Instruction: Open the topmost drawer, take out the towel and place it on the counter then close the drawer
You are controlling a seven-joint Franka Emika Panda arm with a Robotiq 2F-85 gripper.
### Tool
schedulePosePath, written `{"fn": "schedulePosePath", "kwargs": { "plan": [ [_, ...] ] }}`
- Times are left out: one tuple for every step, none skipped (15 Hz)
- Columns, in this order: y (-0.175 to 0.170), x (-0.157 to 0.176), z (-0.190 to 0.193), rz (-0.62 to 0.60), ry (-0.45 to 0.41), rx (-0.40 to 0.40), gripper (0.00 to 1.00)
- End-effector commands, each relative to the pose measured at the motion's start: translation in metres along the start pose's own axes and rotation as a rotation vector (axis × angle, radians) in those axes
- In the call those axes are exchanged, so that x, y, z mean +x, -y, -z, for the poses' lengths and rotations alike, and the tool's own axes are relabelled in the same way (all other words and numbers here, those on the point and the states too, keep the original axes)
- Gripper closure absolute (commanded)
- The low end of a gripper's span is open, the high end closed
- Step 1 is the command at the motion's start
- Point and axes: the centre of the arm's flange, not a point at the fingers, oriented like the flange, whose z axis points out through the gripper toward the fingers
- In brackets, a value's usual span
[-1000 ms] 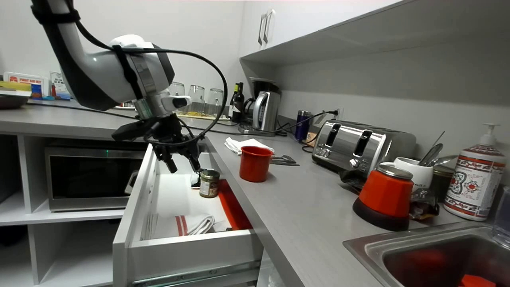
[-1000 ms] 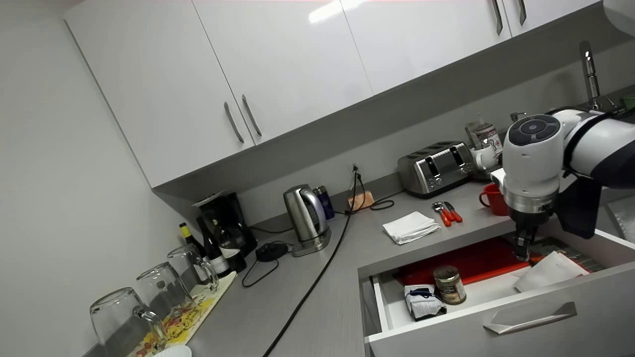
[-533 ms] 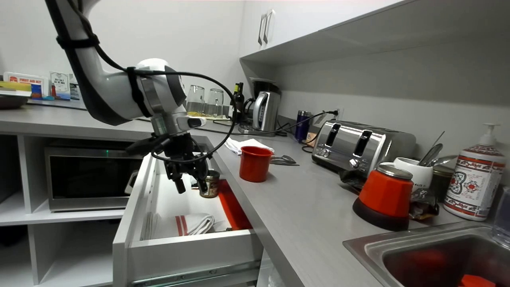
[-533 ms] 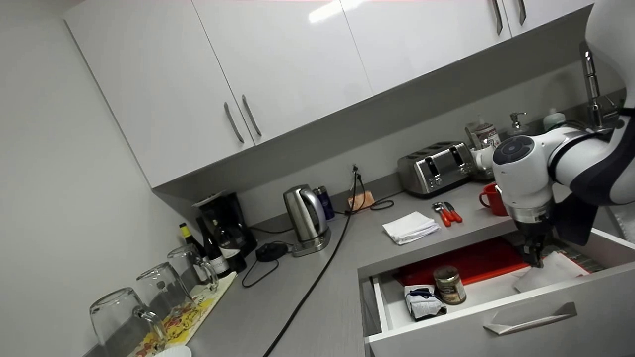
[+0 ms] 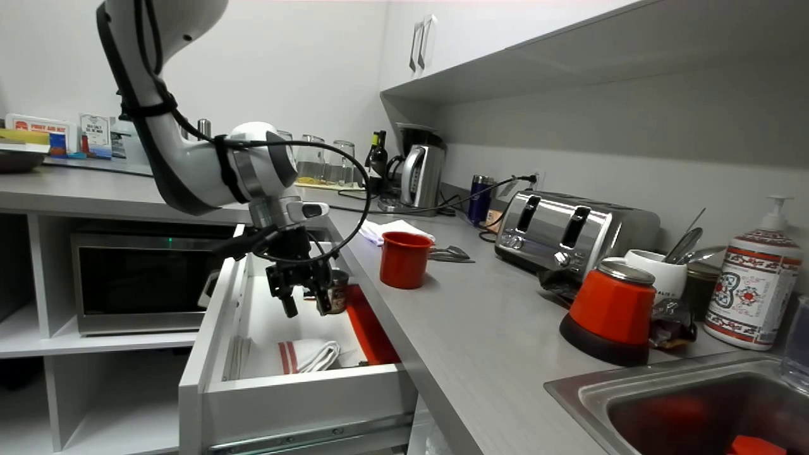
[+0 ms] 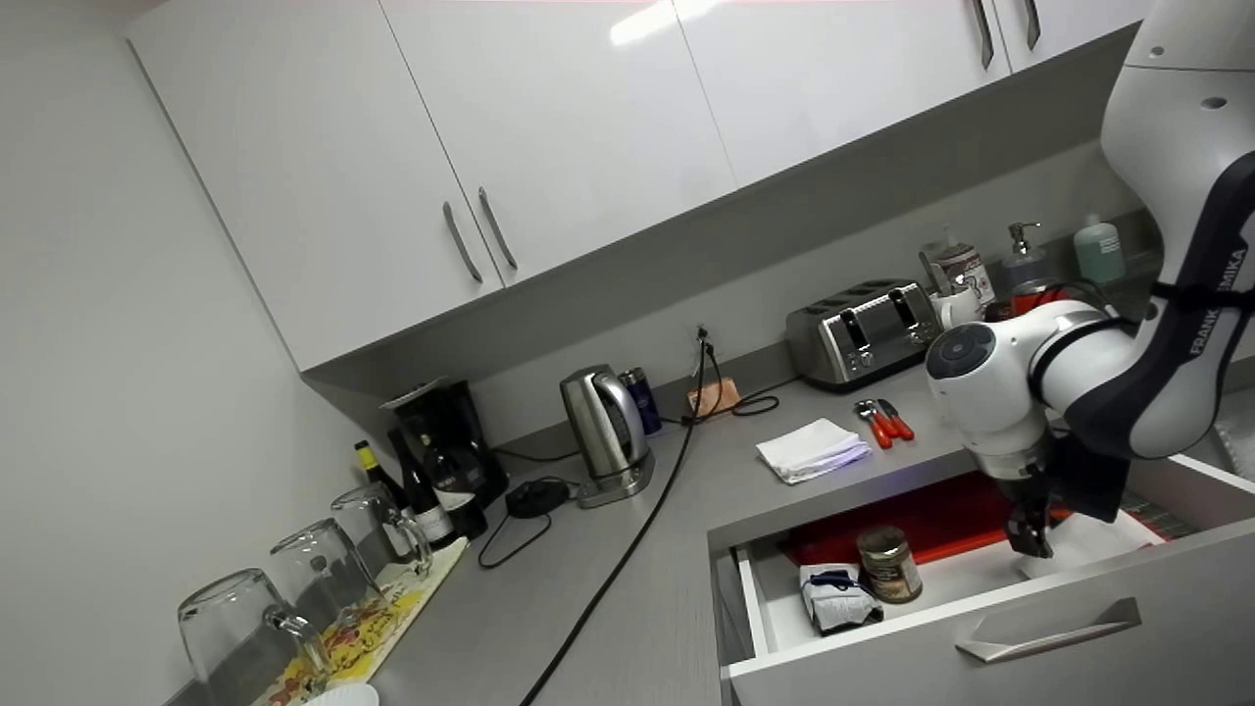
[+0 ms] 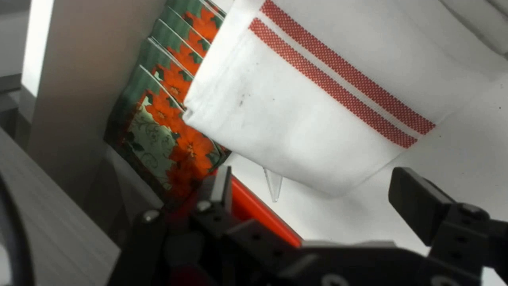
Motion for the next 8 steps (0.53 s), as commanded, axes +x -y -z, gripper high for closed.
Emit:
{"fn": "schedulePosePath", "kwargs": {
  "plan": [
    [0.023,0.022,-0.011,0.019,0.020,-0.035,0.00],
    [0.026,0.024,-0.013,0.013,0.024,-0.044,0.00],
    [0.029,0.025,-0.015,0.013,0.026,-0.049,0.00],
    [0.032,0.026,-0.017,0.012,0.028,-0.054,0.00],
    [0.033,0.027,-0.019,0.011,0.030,-0.058,0.00],
    [0.035,0.028,-0.021,0.010,0.031,-0.062,0.00],
    [0.036,0.029,-0.023,0.005,0.034,-0.066,0.00],
    [0.037,0.030,-0.026,0.002,0.037,-0.070,0.00]
  ]
}}
